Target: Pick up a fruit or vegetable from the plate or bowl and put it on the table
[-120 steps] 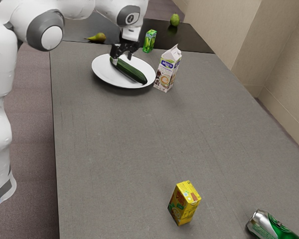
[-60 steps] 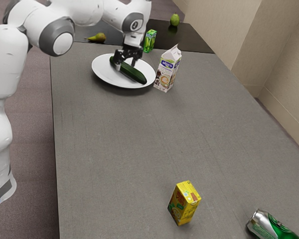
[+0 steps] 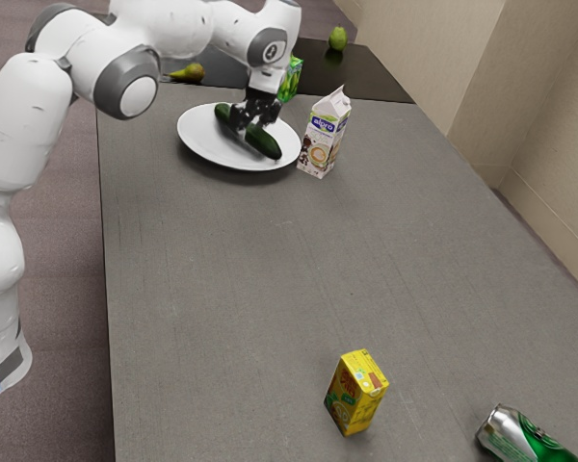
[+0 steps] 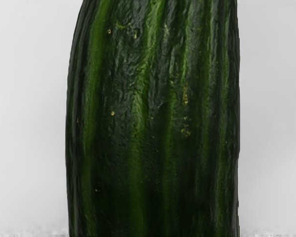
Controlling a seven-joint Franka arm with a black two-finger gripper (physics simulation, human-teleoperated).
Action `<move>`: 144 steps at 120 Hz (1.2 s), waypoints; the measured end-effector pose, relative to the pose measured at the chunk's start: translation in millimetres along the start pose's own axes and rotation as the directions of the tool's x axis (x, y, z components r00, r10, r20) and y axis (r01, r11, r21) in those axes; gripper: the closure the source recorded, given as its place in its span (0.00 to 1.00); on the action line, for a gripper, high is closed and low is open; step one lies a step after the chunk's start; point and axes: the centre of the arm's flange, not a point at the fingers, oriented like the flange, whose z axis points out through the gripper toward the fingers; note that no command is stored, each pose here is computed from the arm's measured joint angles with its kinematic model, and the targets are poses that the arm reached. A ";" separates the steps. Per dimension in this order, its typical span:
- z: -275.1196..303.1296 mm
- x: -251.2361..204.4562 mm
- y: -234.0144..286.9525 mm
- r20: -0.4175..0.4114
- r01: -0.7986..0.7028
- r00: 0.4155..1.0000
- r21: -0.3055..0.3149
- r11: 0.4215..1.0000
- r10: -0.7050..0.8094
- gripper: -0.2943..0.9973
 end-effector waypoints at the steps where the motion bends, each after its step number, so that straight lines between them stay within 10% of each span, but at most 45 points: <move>1: -1.0 -0.1 0.0 0.000 0.001 1.000 0.000 1.000 -0.001 0.59; 41: -106.0 7.4 44.9 -0.022 0.069 0.997 0.031 0.997 -0.068 0.60; 78: -197.2 268.5 117.2 0.001 -0.284 0.959 0.072 0.956 0.285 0.60; 144: -49.7 388.9 81.8 -0.015 -0.283 0.959 -0.086 0.955 0.283 0.60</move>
